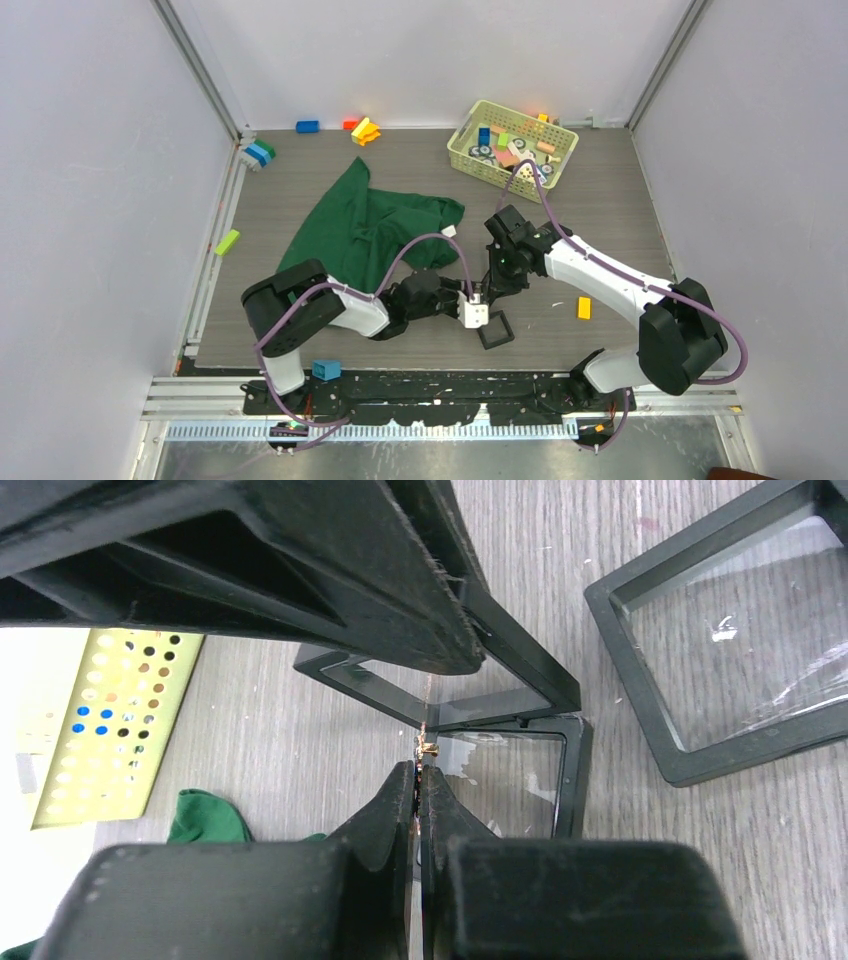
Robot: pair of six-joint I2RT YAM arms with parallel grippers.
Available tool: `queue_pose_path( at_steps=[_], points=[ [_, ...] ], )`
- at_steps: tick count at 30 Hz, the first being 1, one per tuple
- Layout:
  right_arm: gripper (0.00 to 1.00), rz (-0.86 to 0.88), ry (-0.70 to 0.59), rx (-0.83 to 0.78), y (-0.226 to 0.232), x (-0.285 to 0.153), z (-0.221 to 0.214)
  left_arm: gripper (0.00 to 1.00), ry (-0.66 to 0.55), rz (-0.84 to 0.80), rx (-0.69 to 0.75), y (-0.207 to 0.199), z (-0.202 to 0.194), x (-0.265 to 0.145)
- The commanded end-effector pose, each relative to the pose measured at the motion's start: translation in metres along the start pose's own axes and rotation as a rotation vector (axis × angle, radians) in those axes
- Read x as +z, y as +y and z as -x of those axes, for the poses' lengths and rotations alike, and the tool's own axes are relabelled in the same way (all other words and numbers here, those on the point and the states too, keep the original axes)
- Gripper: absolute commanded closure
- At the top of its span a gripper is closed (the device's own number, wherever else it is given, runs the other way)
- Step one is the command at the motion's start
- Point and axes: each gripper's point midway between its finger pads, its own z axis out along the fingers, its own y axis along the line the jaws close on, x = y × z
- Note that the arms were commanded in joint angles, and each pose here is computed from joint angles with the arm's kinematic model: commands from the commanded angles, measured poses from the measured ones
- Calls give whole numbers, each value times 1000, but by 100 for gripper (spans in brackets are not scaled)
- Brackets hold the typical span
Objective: Remove the brooch from the garment
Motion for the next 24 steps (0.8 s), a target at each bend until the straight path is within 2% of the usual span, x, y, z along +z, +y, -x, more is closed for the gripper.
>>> queue_pose_path(
  at_steps=[1, 5, 7, 10, 17, 21, 24],
  points=[
    [99, 5, -23, -10, 6, -1, 9, 100, -11, 24, 21, 5, 6, 4],
    [99, -2, -29, -8, 5, -1, 10, 99, 1, 6, 24, 1, 5, 4],
    [99, -2, -30, -8, 6, -1, 11, 95, 2, -3, 24, -1, 6, 4],
    [99, -3, -30, -7, 6, -1, 11, 80, 19, -19, 11, -5, 4, 3],
    [99, -28, -46, -3, 2, -2, 15, 54, 33, -81, -48, -10, 10, 1],
    [97, -61, -66, -7, -3, -3, 20, 41, 46, -100, -113, -9, 18, -6],
    [94, -72, -70, -12, -4, -4, 23, 35, 44, -94, -160, -5, 24, -10]
  ],
)
